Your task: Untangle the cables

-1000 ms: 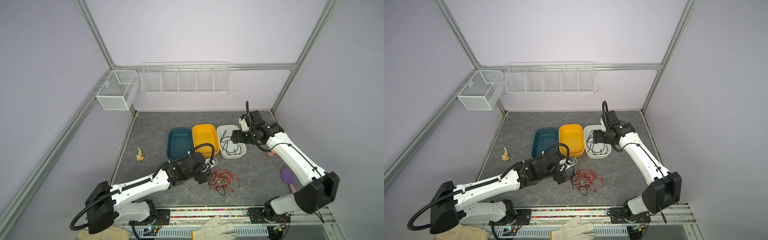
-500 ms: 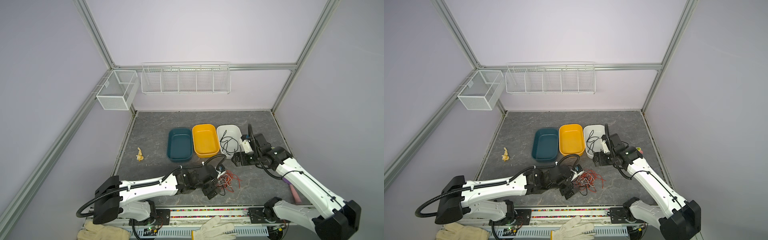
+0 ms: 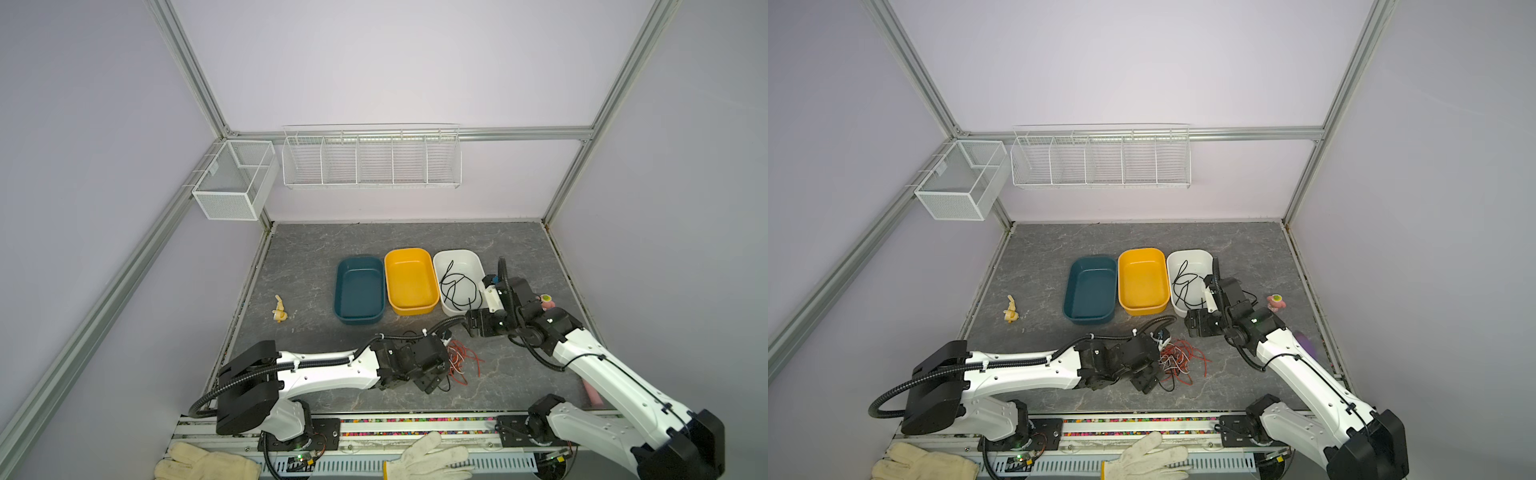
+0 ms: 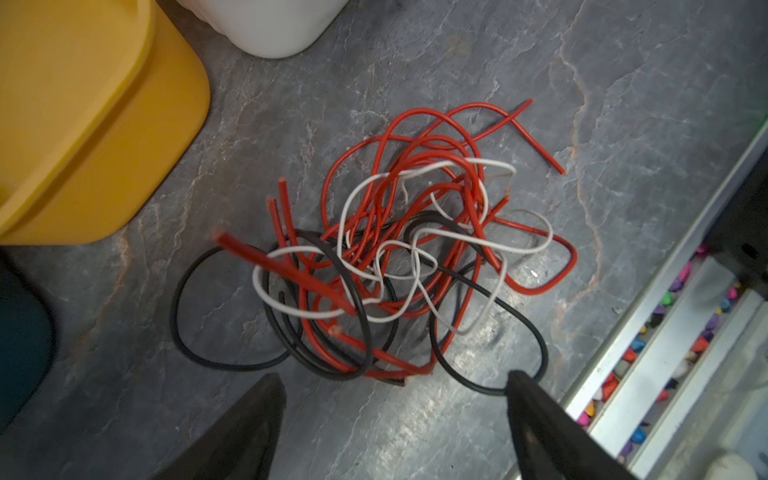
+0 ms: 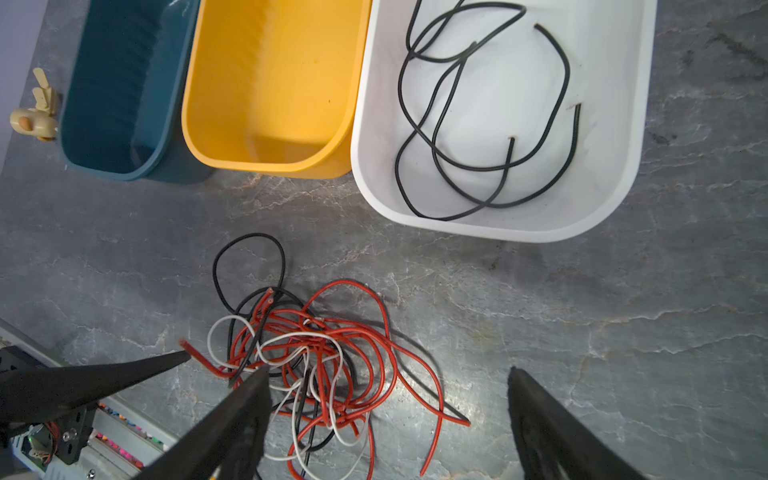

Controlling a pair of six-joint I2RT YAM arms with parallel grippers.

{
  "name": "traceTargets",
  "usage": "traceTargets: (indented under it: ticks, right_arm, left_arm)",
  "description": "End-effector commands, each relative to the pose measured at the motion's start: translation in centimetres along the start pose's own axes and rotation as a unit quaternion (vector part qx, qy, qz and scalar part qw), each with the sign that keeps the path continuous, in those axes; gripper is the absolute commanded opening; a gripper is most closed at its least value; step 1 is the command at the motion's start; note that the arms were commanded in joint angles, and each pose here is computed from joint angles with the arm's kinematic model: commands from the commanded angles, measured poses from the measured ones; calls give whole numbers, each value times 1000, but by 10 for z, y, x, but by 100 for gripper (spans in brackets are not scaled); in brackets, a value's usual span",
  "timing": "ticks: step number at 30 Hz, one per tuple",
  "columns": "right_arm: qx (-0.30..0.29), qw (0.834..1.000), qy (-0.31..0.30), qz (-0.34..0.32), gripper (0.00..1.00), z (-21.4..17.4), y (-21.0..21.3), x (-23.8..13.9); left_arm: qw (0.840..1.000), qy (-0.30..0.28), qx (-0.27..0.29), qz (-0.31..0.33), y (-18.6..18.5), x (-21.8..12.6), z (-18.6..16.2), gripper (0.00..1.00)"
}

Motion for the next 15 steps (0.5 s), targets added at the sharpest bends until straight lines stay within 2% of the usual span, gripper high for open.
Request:
traceTargets:
  ticks: [1,2,8,11,15]
  right_arm:
    - [5,1000,-6,9,90,-2,2,3]
    - [5,1000,-1,18,90,-4,3,4]
    - [7,1000,4,3,90,-14,1,4]
    - [12,1000,0,2,90,-19,1,3]
    - [16,1000,-6,0,90,-25,0,1]
  left_arm:
    - [999,-10,-16,41,-3,2,11,72]
    - [999,-5,-11,48,-4,6,11,67]
    - [998,15,0,63,-5,20,7,60]
    - [998,10,-2,66,-3,24,5,48]
    - [997,3,-4,77,0,28,4,44]
Point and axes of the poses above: each gripper's point midway between its finger pads, its own x axis out along the fingers, its own y axis along the line the jaws close on, z = x × y, the point moved 10 cm from there along -x, back along the fingers, and after that the axes turned 14 degrees about -x, right-handed, at the moved point
